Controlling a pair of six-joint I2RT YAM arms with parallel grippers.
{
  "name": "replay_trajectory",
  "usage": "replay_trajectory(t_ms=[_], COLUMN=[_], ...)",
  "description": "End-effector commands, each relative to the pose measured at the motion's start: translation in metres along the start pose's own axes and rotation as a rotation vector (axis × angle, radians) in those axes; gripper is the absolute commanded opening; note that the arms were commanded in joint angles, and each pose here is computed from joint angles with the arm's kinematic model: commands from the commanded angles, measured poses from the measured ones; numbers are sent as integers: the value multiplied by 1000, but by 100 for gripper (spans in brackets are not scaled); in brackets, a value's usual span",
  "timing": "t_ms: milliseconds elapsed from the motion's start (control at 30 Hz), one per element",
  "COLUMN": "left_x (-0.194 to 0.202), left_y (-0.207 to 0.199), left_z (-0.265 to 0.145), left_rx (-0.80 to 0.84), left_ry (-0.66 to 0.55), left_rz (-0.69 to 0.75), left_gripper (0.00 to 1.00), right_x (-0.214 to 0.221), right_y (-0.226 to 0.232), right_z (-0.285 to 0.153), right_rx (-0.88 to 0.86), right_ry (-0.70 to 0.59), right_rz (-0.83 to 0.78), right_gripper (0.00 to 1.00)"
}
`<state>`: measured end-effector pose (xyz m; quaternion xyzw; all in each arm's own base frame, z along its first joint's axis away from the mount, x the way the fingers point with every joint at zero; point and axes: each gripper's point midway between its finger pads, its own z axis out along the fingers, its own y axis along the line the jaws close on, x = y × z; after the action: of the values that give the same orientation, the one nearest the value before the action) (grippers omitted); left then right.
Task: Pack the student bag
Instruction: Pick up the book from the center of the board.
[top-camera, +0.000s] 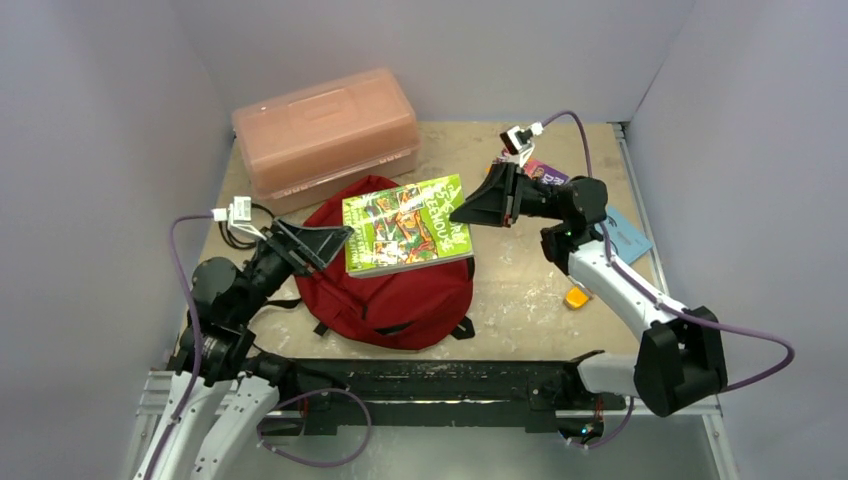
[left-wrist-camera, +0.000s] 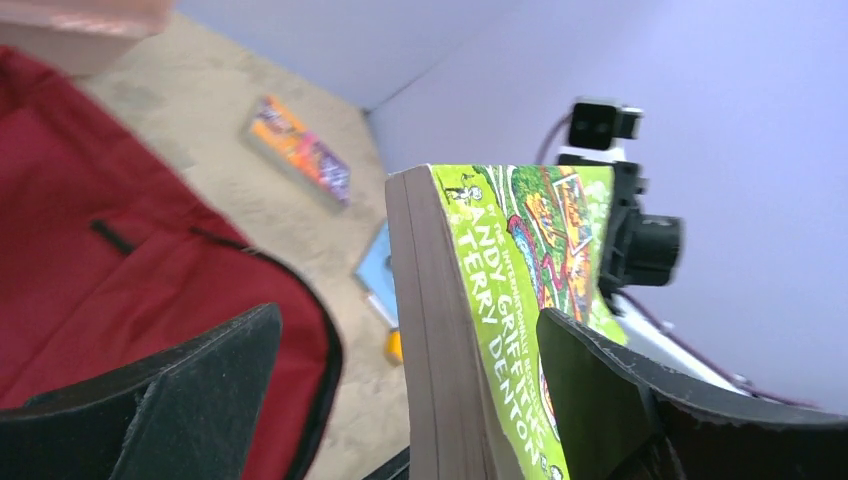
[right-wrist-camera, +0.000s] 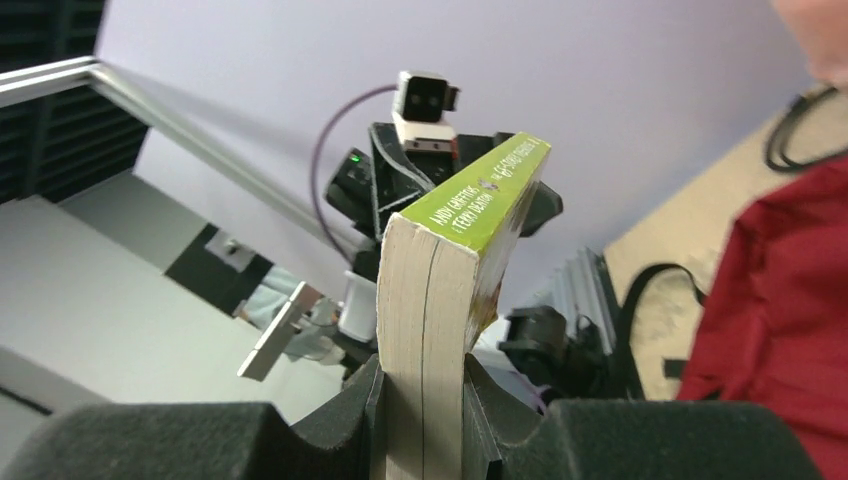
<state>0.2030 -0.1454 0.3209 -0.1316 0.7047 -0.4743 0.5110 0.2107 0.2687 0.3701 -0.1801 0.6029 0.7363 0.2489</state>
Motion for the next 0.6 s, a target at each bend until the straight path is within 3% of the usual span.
replay_trajectory(t_ms=[0, 167, 267, 400, 567], left_x=[-23, -22, -22, -13, -3], left_y=[-73, -110, -124, -125, -116], left_z=[-4, -6, -11, -9, -5], left_rx=[306, 497, 590, 612, 602], left_ry=[-35, 39, 56, 122, 162], left_rz=[-113, -114, -122, -129, -134], left_gripper=[100, 100, 94, 74, 41], right_x=[-16, -16, -14, -15, -21], right_y=[83, 81, 74, 68, 55], right_z=[0, -4, -5, -2, 5], right_rx=[-233, -327, -341, -306, -216], right_ry=[-17, -22, -28, -29, -29], right_rz=[-108, 3, 46, 19, -8], right_gripper=[0, 0, 0, 0, 0])
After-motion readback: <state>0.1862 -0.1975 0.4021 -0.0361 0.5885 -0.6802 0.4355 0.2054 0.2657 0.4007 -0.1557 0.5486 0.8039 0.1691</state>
